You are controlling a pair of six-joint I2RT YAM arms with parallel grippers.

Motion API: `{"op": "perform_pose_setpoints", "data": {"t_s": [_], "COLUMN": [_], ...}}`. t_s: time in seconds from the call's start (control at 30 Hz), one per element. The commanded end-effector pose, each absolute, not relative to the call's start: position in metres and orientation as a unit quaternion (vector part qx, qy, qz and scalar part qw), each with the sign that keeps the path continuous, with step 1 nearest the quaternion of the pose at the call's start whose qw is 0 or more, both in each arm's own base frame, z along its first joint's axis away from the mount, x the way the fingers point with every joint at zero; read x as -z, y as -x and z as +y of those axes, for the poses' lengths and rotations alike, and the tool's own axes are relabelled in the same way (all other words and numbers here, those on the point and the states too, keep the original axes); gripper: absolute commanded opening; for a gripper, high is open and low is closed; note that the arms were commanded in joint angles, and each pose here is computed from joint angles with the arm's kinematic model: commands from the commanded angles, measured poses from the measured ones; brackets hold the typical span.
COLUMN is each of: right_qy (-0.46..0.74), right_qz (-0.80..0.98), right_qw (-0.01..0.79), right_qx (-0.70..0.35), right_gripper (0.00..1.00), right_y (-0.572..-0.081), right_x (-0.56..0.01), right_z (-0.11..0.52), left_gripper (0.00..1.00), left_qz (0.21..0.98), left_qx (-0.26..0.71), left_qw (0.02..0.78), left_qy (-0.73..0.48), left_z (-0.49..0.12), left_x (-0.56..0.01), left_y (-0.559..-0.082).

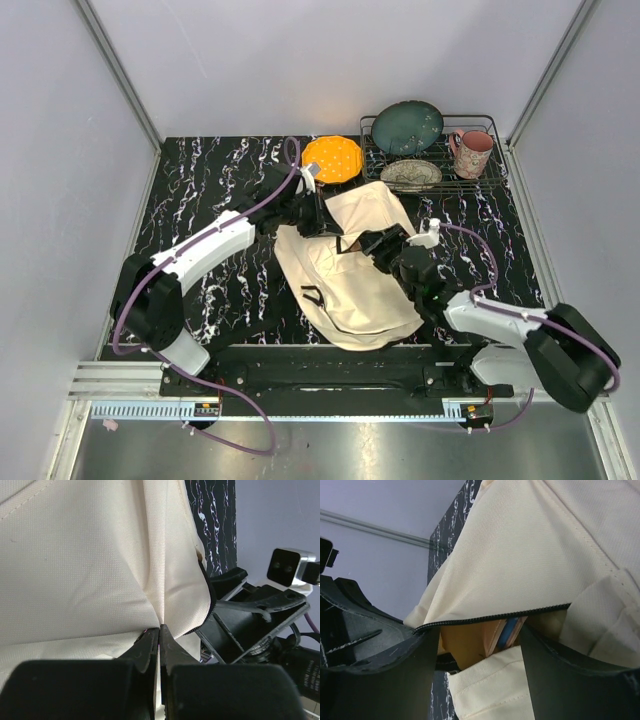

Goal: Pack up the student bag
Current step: Place the personal item in the student bag.

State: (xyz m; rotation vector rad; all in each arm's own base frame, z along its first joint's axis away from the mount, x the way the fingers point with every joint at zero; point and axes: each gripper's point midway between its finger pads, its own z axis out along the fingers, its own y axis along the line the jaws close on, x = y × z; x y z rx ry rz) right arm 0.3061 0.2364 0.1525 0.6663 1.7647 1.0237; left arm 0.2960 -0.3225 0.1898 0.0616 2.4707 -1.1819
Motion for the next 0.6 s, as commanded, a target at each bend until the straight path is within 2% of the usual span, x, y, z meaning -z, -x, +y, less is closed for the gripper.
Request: {"op": "perform_pose_setpoints", "data": {"t_s": [0.0, 0.2, 0.3, 0.33, 0.37, 0.43, 0.47, 0.53, 0.57], "right_qy": [-0.261, -0.256, -0.265, -0.266, -0.266, -0.251, -0.244, -0.212, -0.203], "right_qz": [0.749, 0.775, 0.785, 0.784, 0.791, 0.779, 0.777, 0.775, 0.774], "right_qw": [0.475, 0.446, 0.428, 0.427, 0.422, 0.433, 0.436, 0.446, 0.449], "right_qx": [-0.381, -0.367, -0.361, -0.364, -0.355, -0.377, -0.382, -0.394, -0.397], "right_gripper": [0.72, 0.72, 0.69, 0.68, 0.67, 0.66, 0.65, 0.64, 0.64], "right_y": [-0.298, -0.274, -0.258, -0.254, -0.247, -0.239, -0.237, -0.229, -0.227], "right_x": [-0.163, -0.161, -0.156, -0.157, -0.149, -0.164, -0.17, -0.182, -0.189], "right_z": [0.224, 0.211, 0.2, 0.197, 0.192, 0.189, 0.188, 0.188, 0.189], "left_gripper": [0.0, 0.0, 0.0, 0.04, 0.25, 0.4, 0.56, 0.68, 0.7], "left_qz": [0.859, 0.86, 0.861, 0.861, 0.861, 0.863, 0.862, 0.862, 0.861], "left_qx": [0.465, 0.464, 0.462, 0.463, 0.463, 0.46, 0.46, 0.456, 0.455], "left_qw": [0.209, 0.213, 0.21, 0.208, 0.209, 0.207, 0.209, 0.219, 0.225], "left_qy": [-0.037, -0.029, -0.028, -0.029, -0.03, -0.029, -0.03, -0.037, -0.04], "left_z": [-0.323, -0.316, -0.315, -0.314, -0.314, -0.313, -0.312, -0.308, -0.306], "left_x": [-0.218, -0.217, -0.213, -0.212, -0.212, -0.208, -0.208, -0.21, -0.212], "left_y": [-0.29, -0.294, -0.294, -0.293, -0.293, -0.291, -0.29, -0.287, -0.286]}}
